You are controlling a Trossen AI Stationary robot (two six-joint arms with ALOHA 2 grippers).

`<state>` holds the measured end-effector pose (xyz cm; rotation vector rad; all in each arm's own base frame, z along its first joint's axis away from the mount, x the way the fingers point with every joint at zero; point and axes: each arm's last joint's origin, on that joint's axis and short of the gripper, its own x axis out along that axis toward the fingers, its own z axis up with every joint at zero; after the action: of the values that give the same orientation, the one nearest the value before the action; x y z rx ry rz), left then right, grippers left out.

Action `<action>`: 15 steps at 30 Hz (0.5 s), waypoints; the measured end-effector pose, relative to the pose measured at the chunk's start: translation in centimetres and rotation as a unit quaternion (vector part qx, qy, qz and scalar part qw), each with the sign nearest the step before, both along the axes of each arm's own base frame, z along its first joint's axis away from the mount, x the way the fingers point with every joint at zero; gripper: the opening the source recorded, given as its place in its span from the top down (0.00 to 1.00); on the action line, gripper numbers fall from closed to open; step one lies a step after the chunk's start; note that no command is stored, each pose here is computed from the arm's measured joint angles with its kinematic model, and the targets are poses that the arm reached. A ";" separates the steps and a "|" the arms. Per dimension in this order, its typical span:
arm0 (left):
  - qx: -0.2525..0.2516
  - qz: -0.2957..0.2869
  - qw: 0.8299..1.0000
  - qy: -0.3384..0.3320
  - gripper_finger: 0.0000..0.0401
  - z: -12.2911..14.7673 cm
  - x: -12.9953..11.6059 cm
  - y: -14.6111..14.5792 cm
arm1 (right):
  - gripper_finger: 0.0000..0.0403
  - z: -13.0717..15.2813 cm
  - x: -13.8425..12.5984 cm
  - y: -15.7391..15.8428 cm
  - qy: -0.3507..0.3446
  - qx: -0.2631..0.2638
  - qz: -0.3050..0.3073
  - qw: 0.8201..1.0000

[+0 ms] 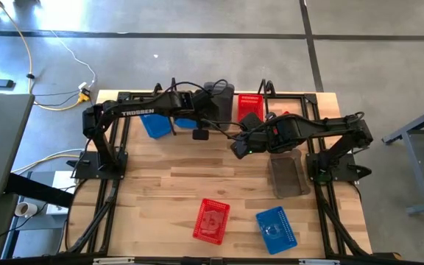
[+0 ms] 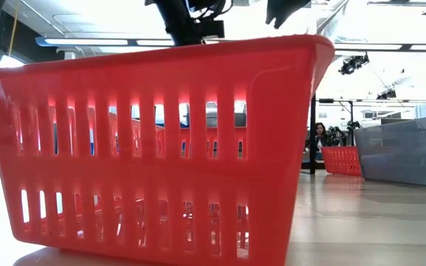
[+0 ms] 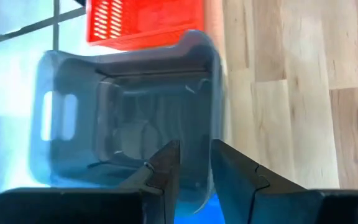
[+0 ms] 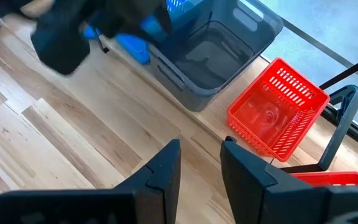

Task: Stack baskets on shelf by color
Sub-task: Stack the bottom black bin on the black bin on the shelf

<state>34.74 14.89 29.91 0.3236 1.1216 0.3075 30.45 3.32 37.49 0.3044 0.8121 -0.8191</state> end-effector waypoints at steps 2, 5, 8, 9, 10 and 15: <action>-0.002 0.003 1.000 0.000 0.80 0.9 -0.1 0.0 | 0.75 0.0 0.0 0.0 0.001 0.002 0.001 1.000; -0.008 0.008 1.000 0.013 0.80 2.1 -0.6 -0.1 | 0.75 0.0 0.0 0.0 0.001 0.002 0.001 1.000; -0.024 0.029 0.999 0.026 0.80 2.9 -1.2 0.0 | 0.75 0.0 0.0 0.0 0.006 0.001 0.006 1.000; -0.032 0.041 0.998 0.033 0.80 3.0 -1.6 0.2 | 0.75 0.0 0.0 0.0 0.008 -0.001 0.009 1.000; -0.040 0.055 0.997 0.041 0.80 3.0 -1.9 0.3 | 0.75 0.0 0.0 0.0 0.010 -0.002 0.011 1.000; -0.083 0.150 0.984 0.046 0.80 2.7 -3.4 1.6 | 0.75 0.0 0.0 -0.4 0.023 -0.009 0.023 0.999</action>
<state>31.39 16.52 32.58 0.0198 1.2808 0.4653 30.47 2.87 37.45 0.2514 0.8511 -0.7921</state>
